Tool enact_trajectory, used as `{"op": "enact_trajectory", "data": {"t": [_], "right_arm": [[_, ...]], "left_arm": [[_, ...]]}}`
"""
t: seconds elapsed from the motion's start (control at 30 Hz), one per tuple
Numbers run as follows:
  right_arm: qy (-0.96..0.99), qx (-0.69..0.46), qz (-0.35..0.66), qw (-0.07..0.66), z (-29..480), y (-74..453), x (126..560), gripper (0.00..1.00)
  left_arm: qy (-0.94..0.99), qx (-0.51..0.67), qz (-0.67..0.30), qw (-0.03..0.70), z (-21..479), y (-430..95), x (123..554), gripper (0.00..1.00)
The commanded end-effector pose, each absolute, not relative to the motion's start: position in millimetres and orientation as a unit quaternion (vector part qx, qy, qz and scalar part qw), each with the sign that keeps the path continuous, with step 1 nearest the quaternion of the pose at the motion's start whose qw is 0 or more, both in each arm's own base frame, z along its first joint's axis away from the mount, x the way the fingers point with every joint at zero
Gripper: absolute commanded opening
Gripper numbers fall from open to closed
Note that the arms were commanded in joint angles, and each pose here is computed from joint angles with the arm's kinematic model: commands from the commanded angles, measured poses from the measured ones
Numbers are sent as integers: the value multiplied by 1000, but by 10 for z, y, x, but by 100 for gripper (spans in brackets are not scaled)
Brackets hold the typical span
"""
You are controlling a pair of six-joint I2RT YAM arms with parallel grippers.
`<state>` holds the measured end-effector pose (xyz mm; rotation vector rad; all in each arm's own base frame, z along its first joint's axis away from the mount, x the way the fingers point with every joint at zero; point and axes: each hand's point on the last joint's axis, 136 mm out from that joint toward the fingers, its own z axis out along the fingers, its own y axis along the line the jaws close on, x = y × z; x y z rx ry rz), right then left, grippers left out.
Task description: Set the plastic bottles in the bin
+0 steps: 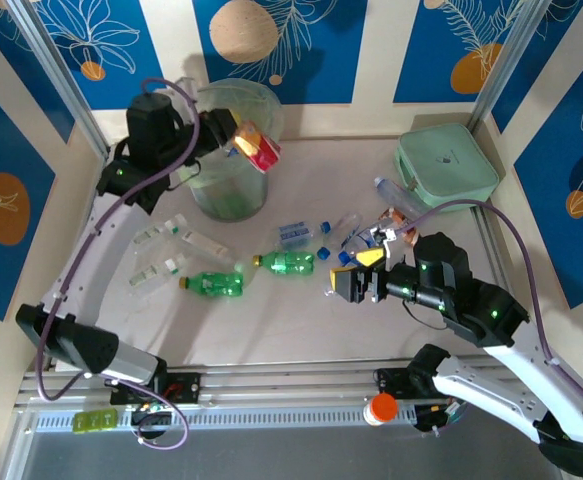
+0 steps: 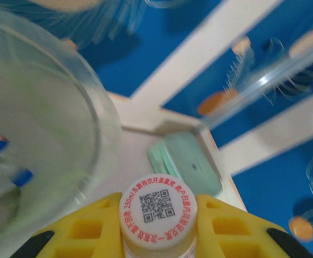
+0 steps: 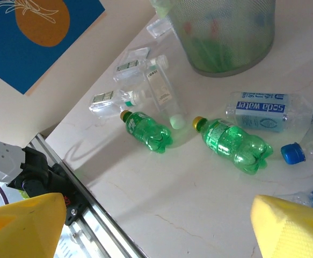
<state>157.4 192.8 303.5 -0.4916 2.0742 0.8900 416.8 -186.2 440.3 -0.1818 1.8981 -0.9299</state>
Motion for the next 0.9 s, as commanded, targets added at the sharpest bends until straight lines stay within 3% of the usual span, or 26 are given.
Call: {"op": "enact_trajectory", "data": {"t": [0.0,0.33,0.57,0.87], "right_arm": [[822,-191,356,401,3048,1942,1574,89],[839,-192,348,373,2846,2004,1599,88],[850,-192,328,365,2718,1998,1650,88],[860,-193,313,355,2581,2060,1748,89]], "left_arm": [[788,-183,-331,486,4332,-1440,4481,0],[819,-284,-255,429,3758,-989,5298,0],[862,-287,-203,366,3212,-989,5438,0],[895,-277,-173,305,2594,-1097,5460,13]]}}
